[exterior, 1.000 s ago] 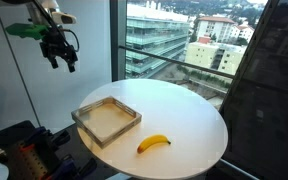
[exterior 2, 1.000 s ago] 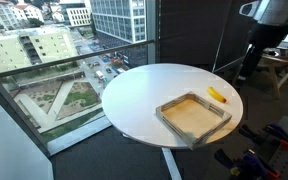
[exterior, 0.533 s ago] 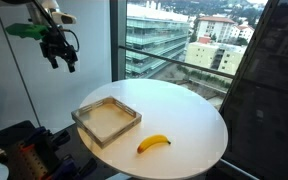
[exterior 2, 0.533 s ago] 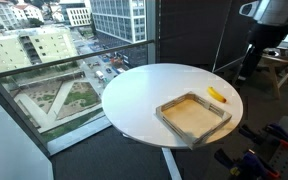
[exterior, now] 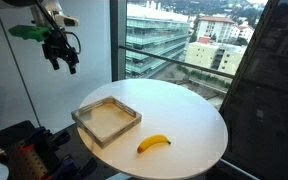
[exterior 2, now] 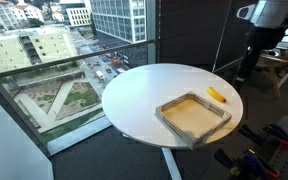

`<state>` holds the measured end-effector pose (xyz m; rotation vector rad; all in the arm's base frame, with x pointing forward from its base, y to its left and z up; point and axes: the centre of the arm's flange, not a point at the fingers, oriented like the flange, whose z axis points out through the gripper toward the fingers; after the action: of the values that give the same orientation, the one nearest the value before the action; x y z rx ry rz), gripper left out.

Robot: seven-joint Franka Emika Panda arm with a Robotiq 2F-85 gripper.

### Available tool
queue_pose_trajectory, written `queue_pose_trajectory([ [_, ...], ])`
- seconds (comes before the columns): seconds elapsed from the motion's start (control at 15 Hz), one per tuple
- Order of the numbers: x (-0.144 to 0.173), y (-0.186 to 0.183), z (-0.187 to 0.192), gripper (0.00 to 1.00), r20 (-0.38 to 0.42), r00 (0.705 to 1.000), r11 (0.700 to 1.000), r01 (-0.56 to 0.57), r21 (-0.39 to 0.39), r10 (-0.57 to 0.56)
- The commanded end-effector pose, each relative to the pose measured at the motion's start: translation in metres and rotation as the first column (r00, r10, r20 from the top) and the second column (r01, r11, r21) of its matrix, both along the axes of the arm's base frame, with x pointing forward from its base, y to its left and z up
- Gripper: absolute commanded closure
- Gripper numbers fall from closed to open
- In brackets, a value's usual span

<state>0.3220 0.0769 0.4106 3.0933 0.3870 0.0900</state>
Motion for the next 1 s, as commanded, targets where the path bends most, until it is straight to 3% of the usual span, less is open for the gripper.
queue_pose_trajectory([
  [0.0, 0.017, -0.004, 0.000, 0.00, -0.005, 0.999, 0.999, 0.033, 0.027, -0.033],
  [0.6, 0.050, -0.017, -0.007, 0.00, 0.015, 0.993, 0.992, 0.117, 0.041, -0.118],
  [0.93, 0.071, -0.026, -0.010, 0.00, -0.014, 0.985, 0.984, 0.174, 0.048, -0.174],
])
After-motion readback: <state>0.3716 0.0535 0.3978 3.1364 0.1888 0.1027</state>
